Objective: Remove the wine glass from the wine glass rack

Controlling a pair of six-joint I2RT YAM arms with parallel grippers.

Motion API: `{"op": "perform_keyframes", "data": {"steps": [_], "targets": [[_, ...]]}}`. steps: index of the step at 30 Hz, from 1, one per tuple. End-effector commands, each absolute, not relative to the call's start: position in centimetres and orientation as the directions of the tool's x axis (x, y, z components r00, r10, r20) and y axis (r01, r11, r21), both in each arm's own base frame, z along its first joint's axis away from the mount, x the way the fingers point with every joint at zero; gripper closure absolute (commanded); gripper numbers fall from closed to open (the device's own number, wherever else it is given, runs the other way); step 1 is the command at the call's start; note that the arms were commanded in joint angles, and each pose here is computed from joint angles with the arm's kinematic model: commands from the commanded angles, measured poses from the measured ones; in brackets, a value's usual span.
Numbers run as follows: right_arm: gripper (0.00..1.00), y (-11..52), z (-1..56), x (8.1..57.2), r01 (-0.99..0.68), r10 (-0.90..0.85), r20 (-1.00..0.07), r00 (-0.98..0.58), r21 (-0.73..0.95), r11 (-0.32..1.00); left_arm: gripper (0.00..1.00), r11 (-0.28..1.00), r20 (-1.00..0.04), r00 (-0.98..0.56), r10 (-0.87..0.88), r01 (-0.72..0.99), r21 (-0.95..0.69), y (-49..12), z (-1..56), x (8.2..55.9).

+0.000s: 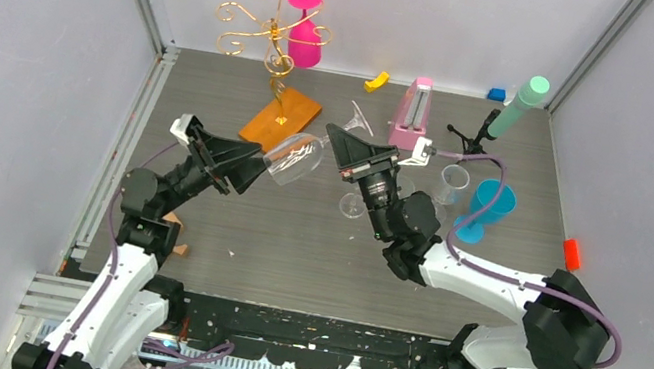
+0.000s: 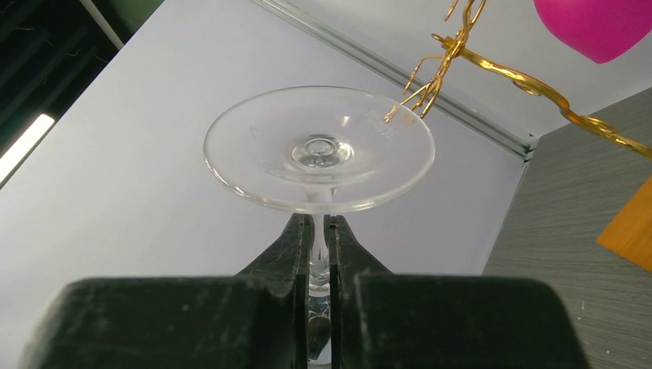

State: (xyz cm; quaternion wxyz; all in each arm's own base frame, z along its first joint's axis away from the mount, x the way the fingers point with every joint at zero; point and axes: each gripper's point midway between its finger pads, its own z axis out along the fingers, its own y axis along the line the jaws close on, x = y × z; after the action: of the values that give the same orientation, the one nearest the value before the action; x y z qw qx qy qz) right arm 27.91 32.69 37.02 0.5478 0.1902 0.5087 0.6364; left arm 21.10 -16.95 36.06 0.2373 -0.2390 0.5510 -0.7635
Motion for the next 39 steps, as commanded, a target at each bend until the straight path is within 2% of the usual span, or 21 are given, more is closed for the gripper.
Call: {"op": "perform_keyframes", "data": {"steps": [1, 5, 14, 19, 26, 32, 33, 35, 39], "targets": [[1.00, 32.6, 40.0, 27.2, -0.550, 0.908, -0.237, -0.346, 0.835, 0.009, 0.52, -0.373, 0.096, -0.757, -0.646, 0.203, -0.905, -15.9, 38.6, 20.4], [1.00, 33.2, 39.4, 27.2, -0.544, 0.899, -0.248, -0.361, 0.839, 0.012, 0.54, -0.380, 0.102, -0.760, -0.642, 0.200, -0.903, -15.9, 38.5, 20.4], [1.00, 35.9, 39.5, 25.9, -0.645, 0.838, -0.366, -0.405, 0.764, 0.021, 0.48, -0.375, 0.114, -0.769, -0.629, 0.172, -0.911, -16.1, 38.0, 20.7], [1.00, 36.9, 39.0, 25.5, -0.673, 0.816, -0.394, -0.424, 0.739, 0.007, 0.54, -0.377, 0.124, -0.767, -0.629, 0.162, -0.912, -16.1, 37.7, 20.8], [1.00, 37.2, 38.7, 25.3, -0.687, 0.806, -0.420, -0.418, 0.726, 0.022, 0.72, -0.373, 0.131, -0.764, -0.631, 0.151, -0.915, -16.2, 37.2, 21.1], [1.00, 37.3, 38.6, 25.1, -0.691, 0.797, -0.433, -0.422, 0.722, 0.026, 0.99, -0.358, 0.122, -0.761, -0.638, 0.153, -0.921, -16.2, 36.8, 21.4], [0.99, 37.3, 38.6, 25.1, -0.691, 0.795, -0.435, -0.422, 0.722, 0.029, 1.00, -0.353, 0.114, -0.760, -0.640, 0.159, -0.922, -16.3, 36.8, 21.4], [0.94, 37.3, 38.6, 25.1, -0.690, 0.794, -0.437, -0.423, 0.723, 0.030, 1.00, -0.342, 0.102, -0.755, -0.648, 0.169, -0.924, -16.3, 36.7, 21.5], [0.73, 37.0, 39.0, 24.9, -0.692, 0.795, -0.436, -0.422, 0.722, 0.029, 1.00, -0.317, 0.071, -0.734, -0.675, 0.202, -0.927, -16.1, 36.8, 21.6]]}}
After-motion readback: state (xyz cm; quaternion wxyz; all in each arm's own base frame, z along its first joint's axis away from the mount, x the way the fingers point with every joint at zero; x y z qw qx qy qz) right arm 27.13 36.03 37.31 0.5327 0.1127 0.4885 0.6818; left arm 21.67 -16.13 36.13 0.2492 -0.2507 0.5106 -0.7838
